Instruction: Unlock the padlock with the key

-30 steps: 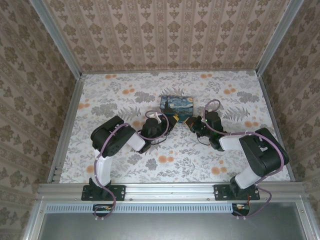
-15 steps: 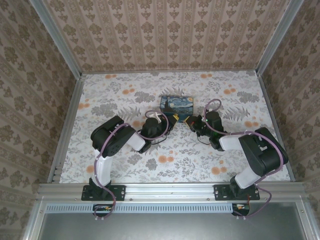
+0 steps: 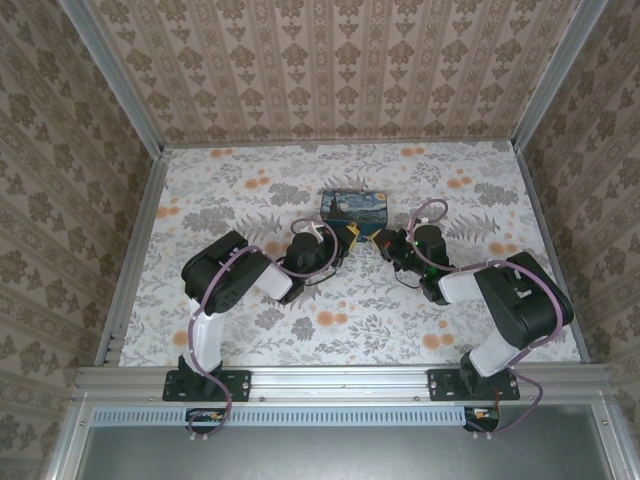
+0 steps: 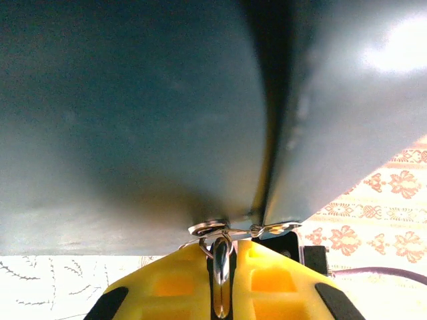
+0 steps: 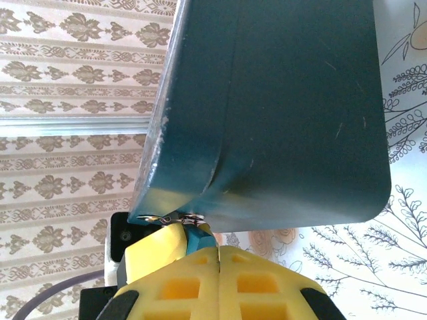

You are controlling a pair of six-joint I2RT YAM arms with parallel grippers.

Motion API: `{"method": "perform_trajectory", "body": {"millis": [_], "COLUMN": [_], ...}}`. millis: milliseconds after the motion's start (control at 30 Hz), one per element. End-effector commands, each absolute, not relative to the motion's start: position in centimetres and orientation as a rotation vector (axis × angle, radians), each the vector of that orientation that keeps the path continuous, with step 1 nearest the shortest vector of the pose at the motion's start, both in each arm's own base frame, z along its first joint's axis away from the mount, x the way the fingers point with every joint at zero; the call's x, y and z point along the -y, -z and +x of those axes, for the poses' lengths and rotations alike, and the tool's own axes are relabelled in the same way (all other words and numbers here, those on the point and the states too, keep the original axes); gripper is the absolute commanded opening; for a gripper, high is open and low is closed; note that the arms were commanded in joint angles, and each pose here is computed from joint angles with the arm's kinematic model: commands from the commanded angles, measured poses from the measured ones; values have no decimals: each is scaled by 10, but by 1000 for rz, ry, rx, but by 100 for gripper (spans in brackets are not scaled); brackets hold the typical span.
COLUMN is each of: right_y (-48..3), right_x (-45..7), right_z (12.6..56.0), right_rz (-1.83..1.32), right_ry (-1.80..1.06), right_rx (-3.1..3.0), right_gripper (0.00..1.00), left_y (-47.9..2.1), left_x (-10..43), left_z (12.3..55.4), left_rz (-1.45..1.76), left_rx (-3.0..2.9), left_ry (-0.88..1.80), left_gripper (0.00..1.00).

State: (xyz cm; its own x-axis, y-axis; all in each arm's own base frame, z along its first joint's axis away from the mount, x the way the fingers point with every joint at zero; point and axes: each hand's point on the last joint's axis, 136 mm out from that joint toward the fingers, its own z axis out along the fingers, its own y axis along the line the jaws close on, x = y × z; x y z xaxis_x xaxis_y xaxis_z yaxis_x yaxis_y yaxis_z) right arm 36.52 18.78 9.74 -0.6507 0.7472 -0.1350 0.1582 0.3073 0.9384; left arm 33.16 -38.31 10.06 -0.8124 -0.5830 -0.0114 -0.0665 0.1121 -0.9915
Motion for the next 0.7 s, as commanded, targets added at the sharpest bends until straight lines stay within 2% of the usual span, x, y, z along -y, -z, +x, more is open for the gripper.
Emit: {"method": "perform_trajectory", "body": {"millis": [0,333,567,667], "right_y": [-108,-114,-114,-123], "right_x": [-194,-199,-195,-211], "right_z": [367,368,373,379], "right_rz": [807,860,813,735], "right_ry": [-1441,-1532,-1463,-1504], "right_rx": [-1951,-1906,-1943,-1978], "right_gripper": [0,0,0,0], "left_y": [-145,-163,-155,-149], "left_x": [404,415,413,417], "left_z": [322,320,317,315], "left_rz": [-545,-546,-550,-543], "left_rx": [-1900,-1867,-1889,-1906], "left_ry": [1907,1975,1957,1953], "left_gripper": [0,0,0,0]}}
